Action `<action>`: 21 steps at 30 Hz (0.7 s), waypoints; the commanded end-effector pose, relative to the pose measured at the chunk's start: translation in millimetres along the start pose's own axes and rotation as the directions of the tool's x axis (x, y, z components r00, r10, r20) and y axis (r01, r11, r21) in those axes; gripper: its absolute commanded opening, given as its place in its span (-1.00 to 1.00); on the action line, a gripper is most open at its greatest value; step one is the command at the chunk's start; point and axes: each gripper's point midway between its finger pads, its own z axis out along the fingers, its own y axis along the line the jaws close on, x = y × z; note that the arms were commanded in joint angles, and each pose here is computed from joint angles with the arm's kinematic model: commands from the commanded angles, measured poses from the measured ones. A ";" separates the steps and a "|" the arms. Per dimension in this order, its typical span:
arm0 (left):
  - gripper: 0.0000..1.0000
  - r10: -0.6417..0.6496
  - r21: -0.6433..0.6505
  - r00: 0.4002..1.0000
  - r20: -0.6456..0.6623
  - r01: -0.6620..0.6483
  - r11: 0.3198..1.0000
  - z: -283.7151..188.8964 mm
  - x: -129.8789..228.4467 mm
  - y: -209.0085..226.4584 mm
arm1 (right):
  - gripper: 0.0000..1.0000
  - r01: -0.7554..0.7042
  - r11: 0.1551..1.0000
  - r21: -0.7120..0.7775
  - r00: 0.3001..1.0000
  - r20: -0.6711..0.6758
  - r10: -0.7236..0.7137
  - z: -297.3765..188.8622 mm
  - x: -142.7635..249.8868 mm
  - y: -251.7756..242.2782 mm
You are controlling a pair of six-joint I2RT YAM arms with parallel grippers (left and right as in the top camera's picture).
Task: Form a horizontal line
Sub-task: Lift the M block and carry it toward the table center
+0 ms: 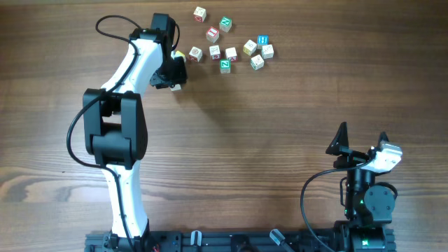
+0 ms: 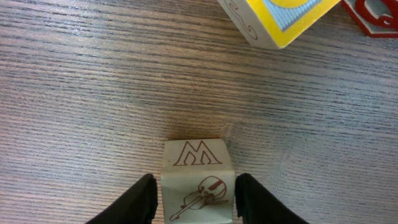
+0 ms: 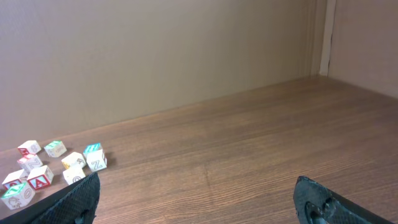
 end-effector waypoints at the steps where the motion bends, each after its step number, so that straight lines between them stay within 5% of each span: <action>1: -0.07 0.014 -0.025 1.000 -0.013 -0.014 1.000 9.2 3.6 2.8 | 0.99 0.011 1.000 0.010 1.000 0.007 -0.011 -0.1 -1.4 -2.2; 6: 0.03 0.014 -0.029 1.000 -0.006 -0.014 0.999 9.2 1.8 3.4 | 0.99 0.011 1.000 0.011 1.000 0.007 -0.011 -0.1 -1.3 -2.2; 8: -0.20 0.014 -0.026 1.000 0.002 -0.014 1.000 9.2 0.1 2.7 | 0.99 0.011 1.000 0.011 1.000 0.007 -0.011 -0.1 -1.3 -2.2; 11: -0.18 0.014 -0.025 1.000 0.006 -0.014 1.000 9.2 -0.9 2.3 | 0.99 0.011 1.000 0.011 1.000 0.007 -0.011 -0.1 -1.3 -2.2; 15: -0.46 0.014 -0.024 1.000 0.005 -0.014 1.000 9.2 -0.7 2.3 | 0.99 0.011 1.000 0.011 1.000 0.007 -0.011 -0.1 -1.3 -2.2; 21: -0.30 0.014 -0.025 1.000 0.004 -0.014 1.000 9.2 -0.6 2.4 | 1.00 0.011 1.000 0.010 1.000 0.007 -0.011 -0.1 -1.4 -2.2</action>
